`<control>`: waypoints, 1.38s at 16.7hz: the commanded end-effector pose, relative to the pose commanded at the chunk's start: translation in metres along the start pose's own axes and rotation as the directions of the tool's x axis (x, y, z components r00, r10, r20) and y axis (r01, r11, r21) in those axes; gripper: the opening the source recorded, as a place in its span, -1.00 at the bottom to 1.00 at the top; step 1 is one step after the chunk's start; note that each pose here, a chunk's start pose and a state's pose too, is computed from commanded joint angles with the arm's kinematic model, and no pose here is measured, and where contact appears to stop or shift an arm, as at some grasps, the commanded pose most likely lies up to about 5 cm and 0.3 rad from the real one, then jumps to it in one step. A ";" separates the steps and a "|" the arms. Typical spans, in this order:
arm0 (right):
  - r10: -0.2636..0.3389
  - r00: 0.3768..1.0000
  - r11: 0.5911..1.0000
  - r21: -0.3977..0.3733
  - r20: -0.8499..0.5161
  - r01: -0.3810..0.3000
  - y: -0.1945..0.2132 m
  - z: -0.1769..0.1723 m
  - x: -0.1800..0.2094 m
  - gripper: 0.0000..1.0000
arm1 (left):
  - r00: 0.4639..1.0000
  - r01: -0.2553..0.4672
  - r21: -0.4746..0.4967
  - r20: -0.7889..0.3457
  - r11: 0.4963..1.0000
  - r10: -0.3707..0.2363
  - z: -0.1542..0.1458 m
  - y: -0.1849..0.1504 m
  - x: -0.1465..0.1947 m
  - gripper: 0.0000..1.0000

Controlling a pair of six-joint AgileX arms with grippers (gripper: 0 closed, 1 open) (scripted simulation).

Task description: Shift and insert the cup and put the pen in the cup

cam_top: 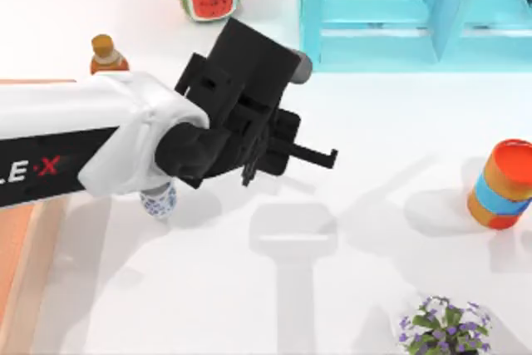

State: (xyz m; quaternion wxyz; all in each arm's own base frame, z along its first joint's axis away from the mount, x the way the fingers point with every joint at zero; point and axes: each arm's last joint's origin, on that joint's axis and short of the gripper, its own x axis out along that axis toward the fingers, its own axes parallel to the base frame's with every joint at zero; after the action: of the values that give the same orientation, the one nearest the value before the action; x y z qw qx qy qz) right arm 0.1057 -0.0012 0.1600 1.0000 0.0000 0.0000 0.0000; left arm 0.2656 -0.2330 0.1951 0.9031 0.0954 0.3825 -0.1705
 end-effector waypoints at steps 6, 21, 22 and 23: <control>0.000 1.000 1.000 0.000 0.000 0.000 0.000 0.000 0.000 1.00 | 0.920 -0.053 -0.011 0.389 0.999 0.053 -0.051 0.034 -0.029 -1.00; 0.000 1.000 1.000 0.000 0.000 0.000 0.000 0.000 0.000 1.00 | 0.584 -0.096 -0.160 0.790 0.982 0.186 -0.125 0.073 -0.089 -1.00; 0.000 1.000 1.000 0.000 0.000 0.000 0.000 0.000 0.000 1.00 | 0.584 -0.096 -0.160 0.790 0.982 0.186 -0.125 0.073 -0.089 -1.00; 0.000 1.000 1.000 0.000 0.000 0.000 0.000 0.000 0.000 1.00 | 0.588 -0.096 -0.156 0.788 0.983 0.183 -0.125 0.072 -0.088 -1.00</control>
State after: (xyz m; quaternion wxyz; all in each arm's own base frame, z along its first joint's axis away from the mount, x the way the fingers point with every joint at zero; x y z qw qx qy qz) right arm 0.1057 -0.0012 0.1600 1.0000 0.0000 0.0000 0.0000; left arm 0.1537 -0.1078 0.1755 0.9925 -0.0051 -0.0628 -0.1050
